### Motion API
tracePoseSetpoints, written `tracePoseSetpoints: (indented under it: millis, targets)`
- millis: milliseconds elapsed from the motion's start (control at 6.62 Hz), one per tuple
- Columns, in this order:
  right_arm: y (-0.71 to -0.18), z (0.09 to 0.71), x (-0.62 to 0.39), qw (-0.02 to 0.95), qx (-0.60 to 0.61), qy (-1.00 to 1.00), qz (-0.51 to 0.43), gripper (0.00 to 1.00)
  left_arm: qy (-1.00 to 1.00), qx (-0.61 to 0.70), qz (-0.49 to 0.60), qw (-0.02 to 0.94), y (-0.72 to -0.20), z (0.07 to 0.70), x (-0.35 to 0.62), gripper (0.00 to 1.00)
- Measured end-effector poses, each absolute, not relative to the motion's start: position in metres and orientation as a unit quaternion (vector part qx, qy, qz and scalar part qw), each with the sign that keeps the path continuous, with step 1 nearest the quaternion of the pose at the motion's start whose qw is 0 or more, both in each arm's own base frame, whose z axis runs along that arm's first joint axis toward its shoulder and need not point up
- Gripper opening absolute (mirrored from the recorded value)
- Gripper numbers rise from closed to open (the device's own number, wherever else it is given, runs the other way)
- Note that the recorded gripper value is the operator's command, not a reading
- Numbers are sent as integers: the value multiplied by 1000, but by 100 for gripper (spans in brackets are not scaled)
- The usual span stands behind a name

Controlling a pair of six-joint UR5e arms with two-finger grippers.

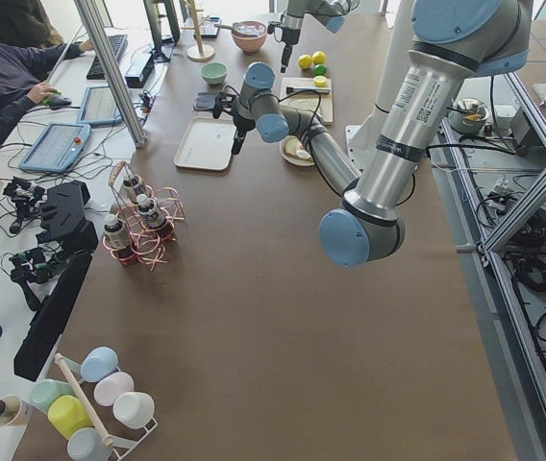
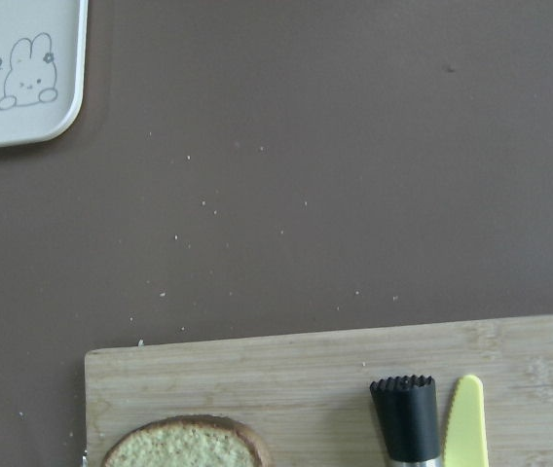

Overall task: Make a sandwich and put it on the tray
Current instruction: 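Lower the right gripper to the board's bread slice while the left arm moves in, then grasp the bread slice on the board with the right gripper and lift it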

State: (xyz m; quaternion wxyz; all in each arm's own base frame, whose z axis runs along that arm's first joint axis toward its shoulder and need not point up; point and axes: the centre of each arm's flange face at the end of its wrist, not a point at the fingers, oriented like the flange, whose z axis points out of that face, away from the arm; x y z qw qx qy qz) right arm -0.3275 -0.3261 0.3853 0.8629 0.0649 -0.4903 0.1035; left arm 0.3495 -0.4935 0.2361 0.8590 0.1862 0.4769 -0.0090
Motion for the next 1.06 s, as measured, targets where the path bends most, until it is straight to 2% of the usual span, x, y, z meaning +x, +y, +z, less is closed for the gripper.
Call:
tracePoseSetpoints:
  millis: [151,302,755,1058]
  targets:
    - [-305,388,-346,862,72,-491,102,93,478,188,-9,858,-494,233,350,98]
    - [-289,391,-359,864,75,-489,95,84,478,189,-8,857,-494,231,351,98]
    - [-257,398,-385,880,70,-464,73,68,479,191,-6,857,-494,230,351,98]
    - [-238,400,-399,886,70,-456,56,67,479,191,-6,857,-495,230,351,98]
